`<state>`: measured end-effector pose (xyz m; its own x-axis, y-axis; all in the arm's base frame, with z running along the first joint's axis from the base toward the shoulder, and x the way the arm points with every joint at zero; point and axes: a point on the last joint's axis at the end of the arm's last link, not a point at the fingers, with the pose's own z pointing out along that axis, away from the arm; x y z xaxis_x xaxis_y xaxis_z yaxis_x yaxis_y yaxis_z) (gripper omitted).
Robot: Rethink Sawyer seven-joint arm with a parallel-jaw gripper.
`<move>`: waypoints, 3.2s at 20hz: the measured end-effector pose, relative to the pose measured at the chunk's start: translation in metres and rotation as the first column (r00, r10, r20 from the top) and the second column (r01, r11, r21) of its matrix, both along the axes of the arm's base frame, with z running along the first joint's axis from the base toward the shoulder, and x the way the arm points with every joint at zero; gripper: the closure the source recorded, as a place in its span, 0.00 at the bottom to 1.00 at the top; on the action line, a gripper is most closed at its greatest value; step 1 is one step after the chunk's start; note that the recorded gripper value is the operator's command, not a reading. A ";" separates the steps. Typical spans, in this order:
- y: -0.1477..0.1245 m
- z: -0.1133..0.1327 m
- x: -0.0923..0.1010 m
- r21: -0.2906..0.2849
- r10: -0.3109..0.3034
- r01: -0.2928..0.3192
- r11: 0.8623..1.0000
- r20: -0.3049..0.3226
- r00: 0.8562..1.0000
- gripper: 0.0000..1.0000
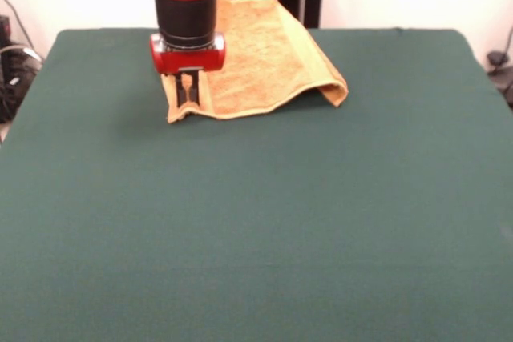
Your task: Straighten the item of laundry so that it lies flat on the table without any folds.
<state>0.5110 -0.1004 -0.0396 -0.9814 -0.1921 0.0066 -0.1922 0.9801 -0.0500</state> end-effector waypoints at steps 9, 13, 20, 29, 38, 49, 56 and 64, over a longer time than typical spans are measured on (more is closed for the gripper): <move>-0.011 -0.001 0.029 -0.013 -0.128 0.128 0.992 -0.158 0.979 1.00; -0.017 -0.003 0.041 -0.023 -0.164 0.163 0.986 -0.217 0.962 1.00; -0.039 -0.005 0.070 -0.047 -0.215 0.210 0.977 -0.255 0.943 1.00; -0.066 -0.003 0.107 -0.059 -0.260 0.254 0.966 -0.214 0.942 1.00; -0.084 -0.002 0.132 -0.070 -0.285 0.278 0.958 -0.163 0.944 1.00; -0.092 0.004 0.147 -0.081 -0.296 0.287 0.954 -0.135 0.946 1.00; -0.098 0.010 0.158 -0.089 -0.303 0.294 0.952 -0.117 0.946 1.00; -0.103 0.015 0.169 -0.098 -0.310 0.301 0.949 -0.100 0.945 1.00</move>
